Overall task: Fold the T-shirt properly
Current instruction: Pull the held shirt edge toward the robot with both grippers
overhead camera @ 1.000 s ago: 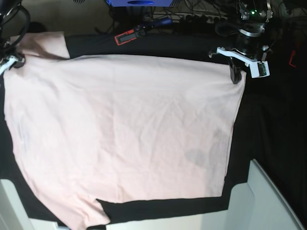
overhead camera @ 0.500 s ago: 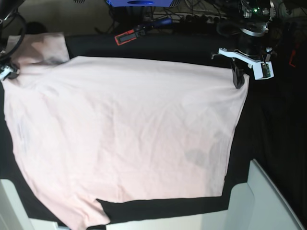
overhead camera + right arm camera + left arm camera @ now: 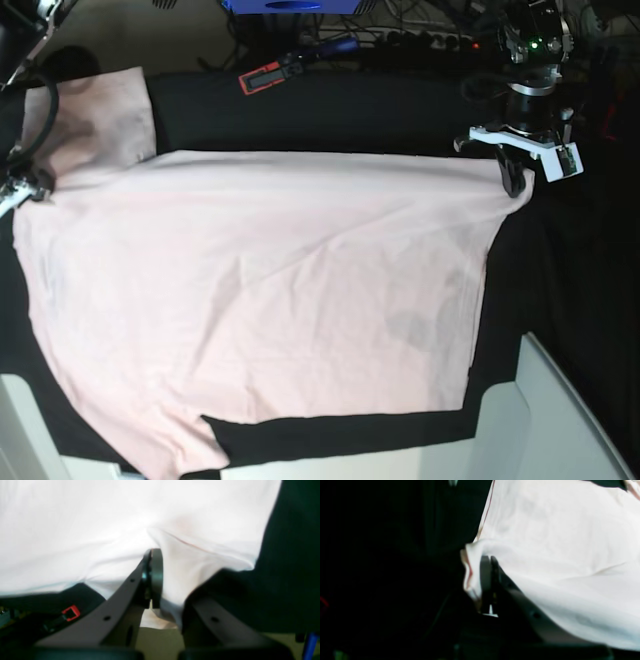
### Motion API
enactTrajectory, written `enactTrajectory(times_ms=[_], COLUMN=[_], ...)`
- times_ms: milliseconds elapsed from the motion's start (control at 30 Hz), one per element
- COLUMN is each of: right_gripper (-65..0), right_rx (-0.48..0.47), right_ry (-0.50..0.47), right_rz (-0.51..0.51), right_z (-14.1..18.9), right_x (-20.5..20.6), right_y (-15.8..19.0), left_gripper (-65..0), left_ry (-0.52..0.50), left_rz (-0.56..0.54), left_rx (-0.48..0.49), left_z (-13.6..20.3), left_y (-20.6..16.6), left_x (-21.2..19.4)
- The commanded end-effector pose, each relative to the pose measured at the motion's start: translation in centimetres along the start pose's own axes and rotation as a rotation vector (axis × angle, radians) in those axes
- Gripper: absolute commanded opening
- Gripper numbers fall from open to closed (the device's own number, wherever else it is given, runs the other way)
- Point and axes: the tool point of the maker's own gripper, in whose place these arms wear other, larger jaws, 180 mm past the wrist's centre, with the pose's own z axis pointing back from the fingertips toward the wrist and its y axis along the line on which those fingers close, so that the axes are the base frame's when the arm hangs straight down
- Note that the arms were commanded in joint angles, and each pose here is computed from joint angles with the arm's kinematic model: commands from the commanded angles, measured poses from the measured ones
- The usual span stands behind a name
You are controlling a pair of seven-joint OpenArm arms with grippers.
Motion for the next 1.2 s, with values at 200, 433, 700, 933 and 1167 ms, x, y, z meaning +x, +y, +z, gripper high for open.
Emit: enactTrajectory(times_ms=[200, 433, 700, 933, 1167], right_gripper=[-65.0, -65.0, -65.0, -65.0, -65.0], right_rx=[-0.040, -0.063, -0.073, -0.059, -0.067], right_ry=[-0.044, -0.060, -0.060, -0.061, -0.011], right_rz=[0.029, -0.019, -0.011, 0.012, 0.003], right_z=[1.5, 2.3, 2.6, 2.2, 1.7], right_x=[2.5, 3.9, 4.0, 4.9, 2.7], right_y=[-1.5, -2.8, -3.1, -2.1, -2.5], left_gripper=[-65.0, -65.0, -65.0, -65.0, -65.0], left_ry=[-0.017, -0.021, 0.008, -0.005, -0.003], left_rz=[0.009, 0.008, -0.001, 0.007, -0.008], left_rx=[0.001, -0.001, -0.094, -0.091, -0.089], left_z=[-0.5, -0.6, -0.6, -0.7, 0.4], left_y=[0.0, -0.1, -3.6, -3.6, -3.2], left_x=[0.0, 0.2, -0.8, -0.4, -0.3])
